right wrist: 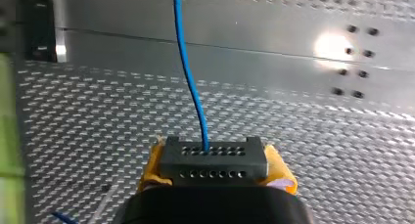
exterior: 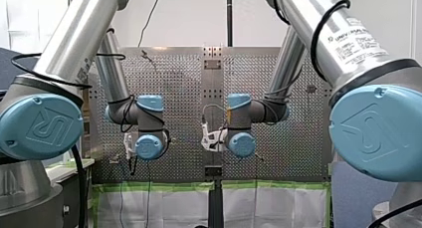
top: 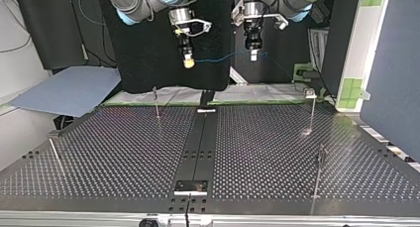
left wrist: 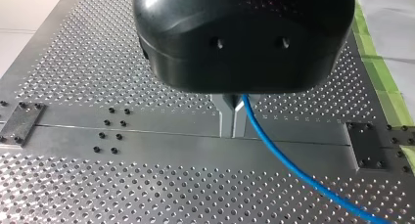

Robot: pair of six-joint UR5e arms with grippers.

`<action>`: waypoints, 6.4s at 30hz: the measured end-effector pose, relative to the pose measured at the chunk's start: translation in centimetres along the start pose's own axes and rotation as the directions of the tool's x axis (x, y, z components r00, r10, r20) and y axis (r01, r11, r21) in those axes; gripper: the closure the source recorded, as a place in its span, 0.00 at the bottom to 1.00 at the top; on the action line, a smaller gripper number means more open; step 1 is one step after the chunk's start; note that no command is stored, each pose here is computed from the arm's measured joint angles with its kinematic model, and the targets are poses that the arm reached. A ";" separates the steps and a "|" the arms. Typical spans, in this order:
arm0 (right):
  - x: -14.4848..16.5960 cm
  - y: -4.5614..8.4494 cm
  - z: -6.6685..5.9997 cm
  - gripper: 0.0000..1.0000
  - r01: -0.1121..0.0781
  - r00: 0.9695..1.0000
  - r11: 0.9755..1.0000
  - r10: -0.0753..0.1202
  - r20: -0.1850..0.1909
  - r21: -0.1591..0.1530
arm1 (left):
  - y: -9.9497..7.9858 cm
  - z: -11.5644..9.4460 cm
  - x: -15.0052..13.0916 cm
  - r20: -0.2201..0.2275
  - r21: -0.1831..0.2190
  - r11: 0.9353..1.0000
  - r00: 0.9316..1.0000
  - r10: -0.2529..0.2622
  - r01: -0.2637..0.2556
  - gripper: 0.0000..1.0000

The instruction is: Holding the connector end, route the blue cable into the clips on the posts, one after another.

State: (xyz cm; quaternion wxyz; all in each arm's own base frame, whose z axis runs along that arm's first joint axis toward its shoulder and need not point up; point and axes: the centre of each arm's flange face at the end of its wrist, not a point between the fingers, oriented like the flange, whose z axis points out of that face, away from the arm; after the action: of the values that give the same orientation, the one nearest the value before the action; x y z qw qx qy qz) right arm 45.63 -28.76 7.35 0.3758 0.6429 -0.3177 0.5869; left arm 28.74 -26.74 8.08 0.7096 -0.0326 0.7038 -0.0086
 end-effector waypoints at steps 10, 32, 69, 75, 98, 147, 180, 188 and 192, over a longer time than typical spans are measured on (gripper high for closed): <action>-2.0 -0.1 -0.9 1.00 0.025 0.996 1.000 -0.025 0.086 0.011 | 0.0 0.0 0.0 0.000 0.000 1.000 1.000 0.000 0.000 1.00; -2.1 -0.1 -0.9 1.00 0.025 0.996 1.000 -0.026 0.089 0.012 | 1.1 -1.1 0.9 -0.086 -0.046 0.997 0.995 0.058 -0.062 1.00; 8.1 0.9 0.3 1.00 -0.072 0.997 0.997 0.073 -0.023 0.040 | 1.6 -0.1 -7.1 -0.008 -0.050 0.999 1.000 -0.012 0.011 1.00; 10.0 1.0 1.2 1.00 -0.104 0.993 0.993 0.107 -0.050 0.053 | 1.8 0.2 -9.0 0.034 -0.057 0.998 0.999 -0.030 0.032 1.00; 19.5 -0.2 3.0 1.00 -0.121 0.978 0.976 0.148 -0.146 0.182 | 1.6 3.2 -11.5 0.053 -0.063 0.998 0.998 -0.026 0.029 1.00; 31.6 -3.1 7.5 1.00 -0.209 0.922 0.923 0.296 -0.251 0.322 | 6.5 10.5 -28.2 0.187 -0.171 0.970 0.973 -0.139 0.171 1.00; 34.6 -7.3 11.2 1.00 -0.223 0.907 0.898 0.334 -0.257 0.378 | 11.1 14.4 -33.2 0.259 -0.210 0.950 0.950 -0.173 0.230 1.00; 35.1 -7.2 11.9 1.00 -0.226 0.904 0.898 0.338 -0.262 0.378 | 11.6 15.5 -35.6 0.292 -0.188 0.952 0.939 -0.181 0.242 1.00; 36.2 -7.1 12.2 1.00 -0.230 0.899 0.897 0.344 -0.269 0.378 | 11.8 16.1 -35.7 0.290 -0.186 0.953 0.940 -0.180 0.240 1.00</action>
State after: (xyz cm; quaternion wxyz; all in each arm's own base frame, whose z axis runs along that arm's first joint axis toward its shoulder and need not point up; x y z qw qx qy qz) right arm 61.87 -34.40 42.19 0.2157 0.5356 -0.2378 0.7811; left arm 44.07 -12.30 43.17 0.7856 -0.1870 0.5898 -0.0027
